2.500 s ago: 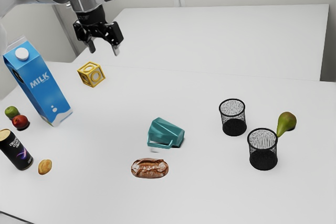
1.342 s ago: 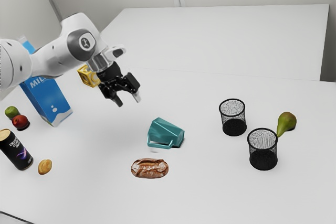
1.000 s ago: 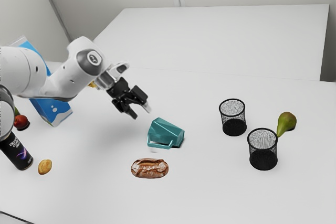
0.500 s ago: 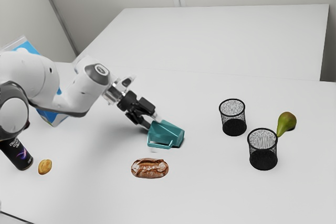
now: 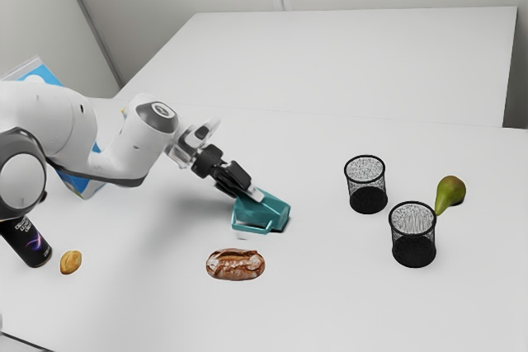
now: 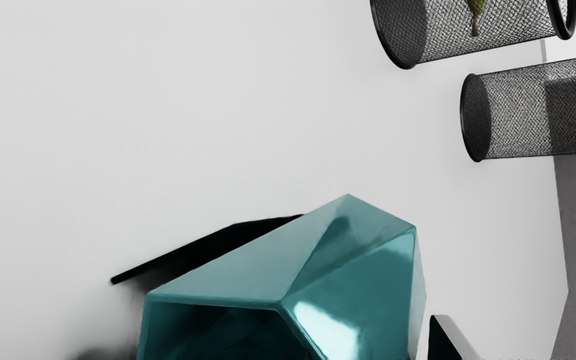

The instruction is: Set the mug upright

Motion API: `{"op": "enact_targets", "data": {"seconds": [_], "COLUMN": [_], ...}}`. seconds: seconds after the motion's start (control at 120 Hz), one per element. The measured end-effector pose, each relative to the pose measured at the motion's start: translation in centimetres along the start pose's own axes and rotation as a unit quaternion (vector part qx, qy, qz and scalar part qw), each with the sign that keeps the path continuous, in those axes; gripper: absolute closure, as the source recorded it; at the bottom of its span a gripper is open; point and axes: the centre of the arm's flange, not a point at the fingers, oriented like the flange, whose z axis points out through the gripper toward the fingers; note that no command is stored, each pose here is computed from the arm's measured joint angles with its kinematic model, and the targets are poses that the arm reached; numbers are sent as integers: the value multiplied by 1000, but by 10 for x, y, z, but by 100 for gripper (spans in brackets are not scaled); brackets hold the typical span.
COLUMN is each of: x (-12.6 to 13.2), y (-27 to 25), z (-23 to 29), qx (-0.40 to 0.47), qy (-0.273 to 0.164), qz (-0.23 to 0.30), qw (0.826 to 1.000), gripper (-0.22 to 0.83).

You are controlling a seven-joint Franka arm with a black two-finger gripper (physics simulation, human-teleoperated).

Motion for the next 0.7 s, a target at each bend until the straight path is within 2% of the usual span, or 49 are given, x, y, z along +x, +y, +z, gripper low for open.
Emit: {"op": "enact_targets", "data": {"seconds": [0.192,0.458,0.583,0.7], "x": [3,9,11,14], "y": [11,35,59,76], "z": [1,-12,-27,-42], "qx": [-5,15,80,184], "qy": [-2,-2,-26,-74], "qz": [25,68,110,152], "qw": [1000,998,990,968], "gripper": [67,75,77,77]}}
